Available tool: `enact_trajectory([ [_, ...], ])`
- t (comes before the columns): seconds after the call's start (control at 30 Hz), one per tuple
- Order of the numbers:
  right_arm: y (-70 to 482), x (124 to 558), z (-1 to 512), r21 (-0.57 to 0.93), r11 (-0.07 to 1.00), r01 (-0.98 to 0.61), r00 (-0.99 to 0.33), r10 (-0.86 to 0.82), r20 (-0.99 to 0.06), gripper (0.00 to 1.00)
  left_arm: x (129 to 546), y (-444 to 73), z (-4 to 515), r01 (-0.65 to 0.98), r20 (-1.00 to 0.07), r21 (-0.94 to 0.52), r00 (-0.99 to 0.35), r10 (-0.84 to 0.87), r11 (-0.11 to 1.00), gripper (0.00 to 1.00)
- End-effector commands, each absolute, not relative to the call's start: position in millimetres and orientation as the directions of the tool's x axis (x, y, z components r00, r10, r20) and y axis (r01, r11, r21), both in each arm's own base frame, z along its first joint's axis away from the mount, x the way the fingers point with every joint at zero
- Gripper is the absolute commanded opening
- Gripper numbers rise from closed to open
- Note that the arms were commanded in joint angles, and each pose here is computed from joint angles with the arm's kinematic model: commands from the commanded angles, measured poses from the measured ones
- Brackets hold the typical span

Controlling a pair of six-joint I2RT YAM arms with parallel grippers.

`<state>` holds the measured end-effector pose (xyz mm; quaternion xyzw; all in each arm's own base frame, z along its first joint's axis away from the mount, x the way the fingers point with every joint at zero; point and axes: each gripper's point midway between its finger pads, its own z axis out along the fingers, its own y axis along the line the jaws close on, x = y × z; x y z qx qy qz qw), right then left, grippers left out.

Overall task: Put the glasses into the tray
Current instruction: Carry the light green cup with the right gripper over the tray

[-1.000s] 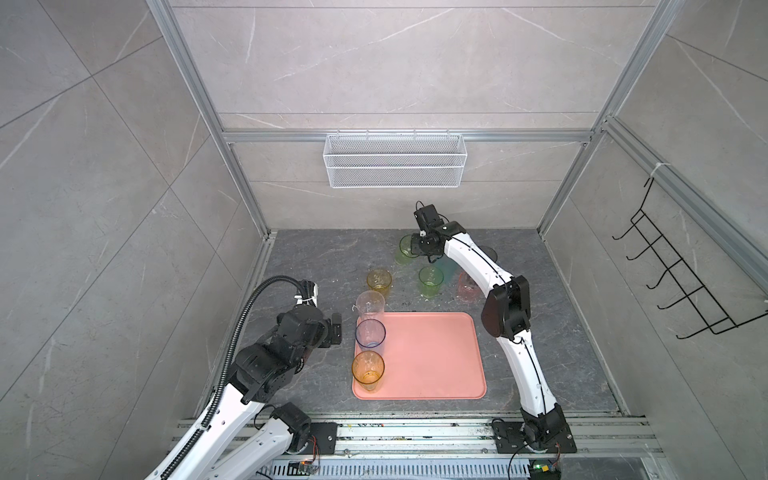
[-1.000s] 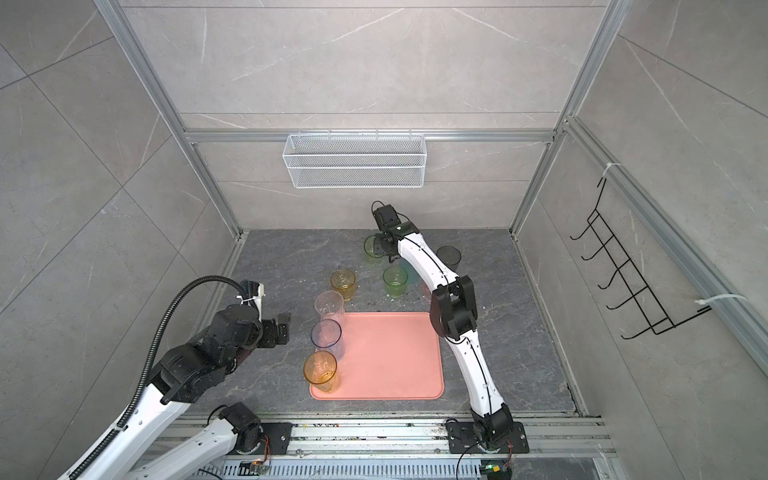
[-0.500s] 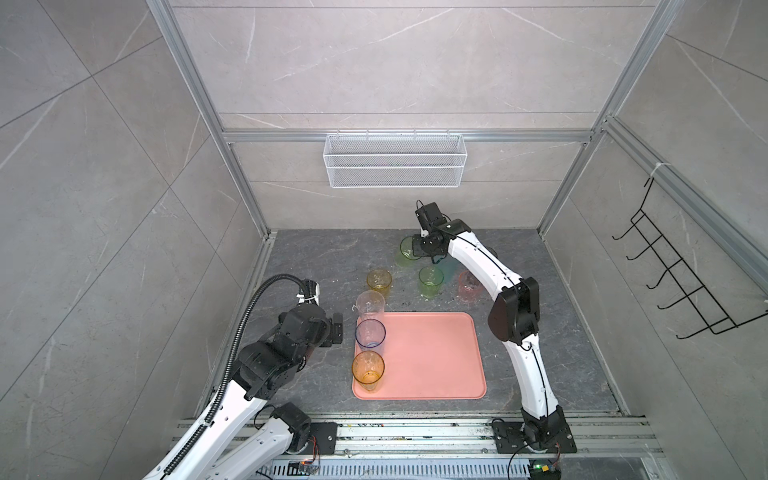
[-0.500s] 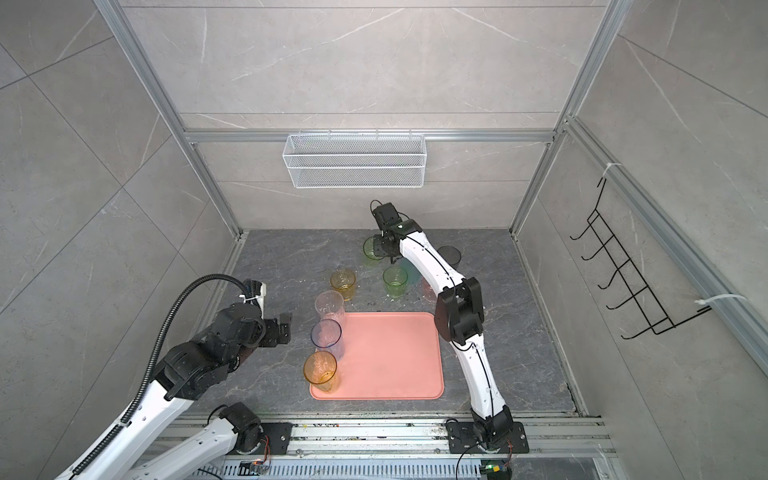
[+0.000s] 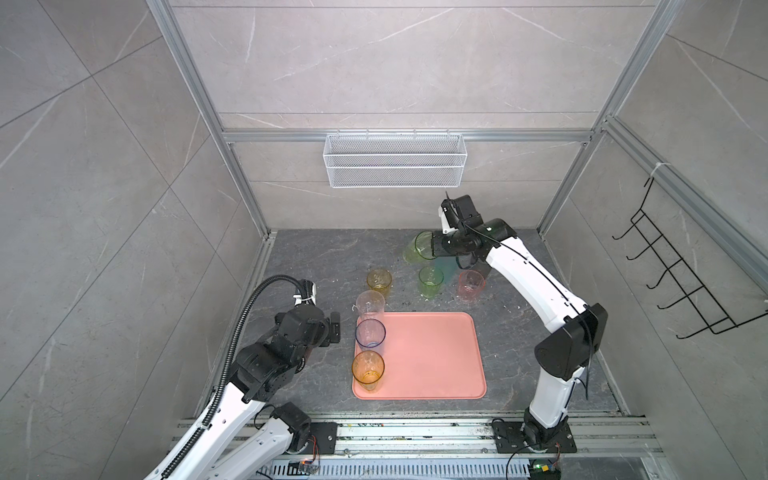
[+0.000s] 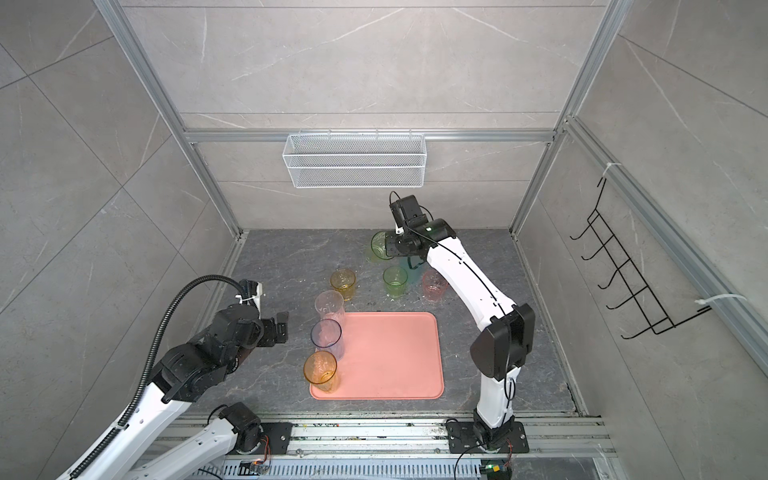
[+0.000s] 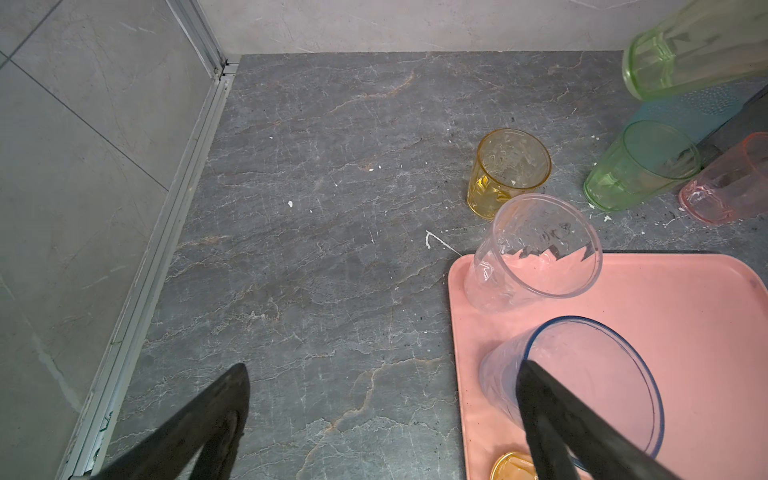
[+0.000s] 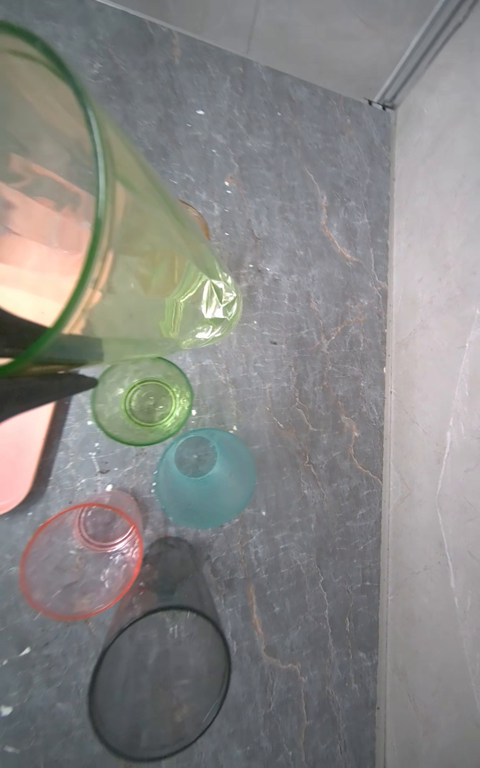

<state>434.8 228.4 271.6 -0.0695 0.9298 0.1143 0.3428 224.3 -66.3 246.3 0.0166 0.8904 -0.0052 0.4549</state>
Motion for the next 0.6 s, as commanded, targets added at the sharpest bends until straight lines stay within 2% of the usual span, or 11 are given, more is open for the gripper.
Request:
enact_trajectory([
  [0.0, 233, 402, 284, 0.167, 0.941, -0.295, -0.751, -0.12, -0.649, 0.0, 226, -62, 256, 0.012, -0.831, 0.005, -0.557, 0.011, 1.0, 1.0],
  [0.33, 226, 340, 273, 0.127, 0.926, -0.357, -0.793, -0.229, -0.564, 0.0, 226, -62, 253, 0.01, -0.826, 0.013, -0.564, 0.016, 1.0, 1.0],
  [0.57, 225, 319, 256, 0.111, 0.929, -0.354, -0.82, -0.251, -0.514, 0.0, 227, -63, 253, 0.011, -0.825, 0.013, -0.565, 0.017, 1.0, 1.0],
])
